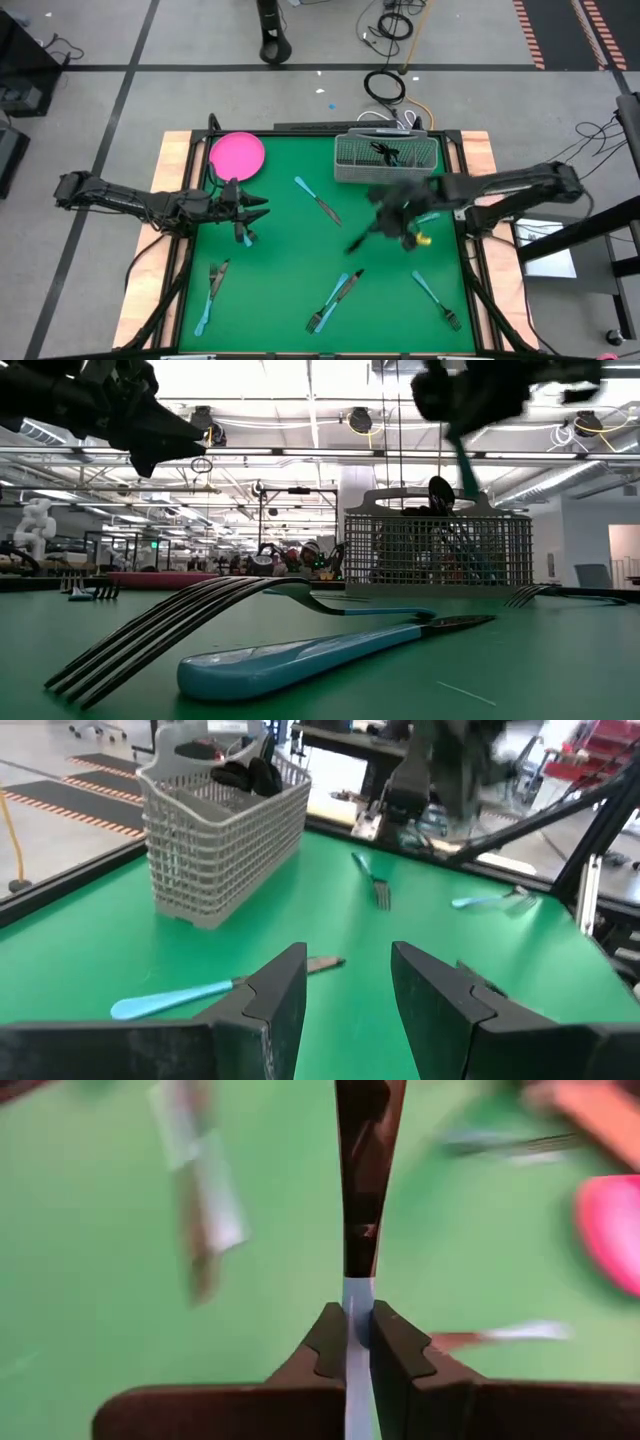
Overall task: Sort silverware
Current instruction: Put the bottom right black knife into the cutlery rack
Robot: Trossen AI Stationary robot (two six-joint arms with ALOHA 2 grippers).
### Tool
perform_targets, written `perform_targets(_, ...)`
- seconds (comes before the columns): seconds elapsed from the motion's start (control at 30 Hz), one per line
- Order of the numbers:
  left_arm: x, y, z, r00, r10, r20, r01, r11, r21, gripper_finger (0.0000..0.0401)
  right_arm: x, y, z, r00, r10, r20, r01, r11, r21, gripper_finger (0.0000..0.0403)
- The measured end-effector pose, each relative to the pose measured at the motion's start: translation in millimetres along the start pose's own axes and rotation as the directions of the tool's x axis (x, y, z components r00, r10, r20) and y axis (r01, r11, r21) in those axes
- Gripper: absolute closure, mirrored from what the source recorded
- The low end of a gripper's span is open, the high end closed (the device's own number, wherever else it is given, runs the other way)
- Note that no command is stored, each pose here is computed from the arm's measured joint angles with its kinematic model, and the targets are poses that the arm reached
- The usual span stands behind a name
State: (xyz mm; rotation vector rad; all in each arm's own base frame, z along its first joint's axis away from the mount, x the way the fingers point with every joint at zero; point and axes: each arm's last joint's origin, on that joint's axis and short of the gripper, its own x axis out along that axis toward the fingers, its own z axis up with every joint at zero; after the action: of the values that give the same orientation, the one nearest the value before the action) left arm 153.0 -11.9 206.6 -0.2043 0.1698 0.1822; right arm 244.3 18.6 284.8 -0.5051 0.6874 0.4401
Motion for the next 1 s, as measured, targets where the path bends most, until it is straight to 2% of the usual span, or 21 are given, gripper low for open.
perform_targets(0.13,0.0,0.3,-1.1,1.000,0.003,-0.011,-0.003,1.000,0.003,0.0251,-45.5,-20.9,-3.9,0.965,-0.248,0.089,0.238,0.965,0.106,0.0402)
perform_targets(0.3,-0.1,0.6,-2.7,1.000,0.007,-0.027,-0.006,1.000,0.008,0.0251,-85.3,-30.8,-25.5,0.865,-0.498,0.059,0.467,0.843,0.267,0.0403)
perform_targets(0.4,-0.1,0.6,-2.7,1.000,0.007,-0.027,-0.006,1.000,0.028,0.0251,-100.6,-35.0,-39.4,0.776,-0.631,0.020,0.575,0.721,0.387,0.0403)
perform_targets(0.5,0.0,0.7,-2.7,1.000,0.007,-0.027,-0.006,0.999,0.033,0.0251,-111.0,-39.0,-54.6,0.643,-0.763,-0.065,0.682,0.533,0.500,0.0403)
perform_targets(0.57,-0.1,0.6,-2.7,1.000,0.007,-0.027,-0.006,0.999,0.034,0.0251,-113.0,-40.4,-67.3,0.553,-0.821,-0.144,0.740,0.404,0.538,0.0403)
perform_targets(0.63,0.0,0.7,-2.7,1.000,0.007,-0.027,-0.006,0.999,0.034,0.0251,-111.2,-40.5,-81.3,0.492,-0.845,-0.209,0.769,0.309,0.559,0.0403)
perform_targets(0.77,0.0,0.6,-2.7,1.000,0.007,-0.027,-0.006,0.999,0.034,0.0251,-99.4,-37.6,-105.5,0.445,-0.863,-0.241,0.763,0.224,0.607,0.0403)
perform_targets(0.87,0.0,0.7,-2.7,1.000,0.007,-0.027,-0.006,0.999,0.034,0.0251,-90.7,-34.0,-121.3,0.404,-0.880,-0.248,0.763,0.175,0.622,0.0403)
perform_targets(1.0,0.0,0.3,-2.8,1.000,-0.005,-0.030,0.006,0.999,0.034,0.0251,-90.7,-28.6,-129.7,0.366,-0.890,-0.272,0.760,0.118,0.639,0.0403)
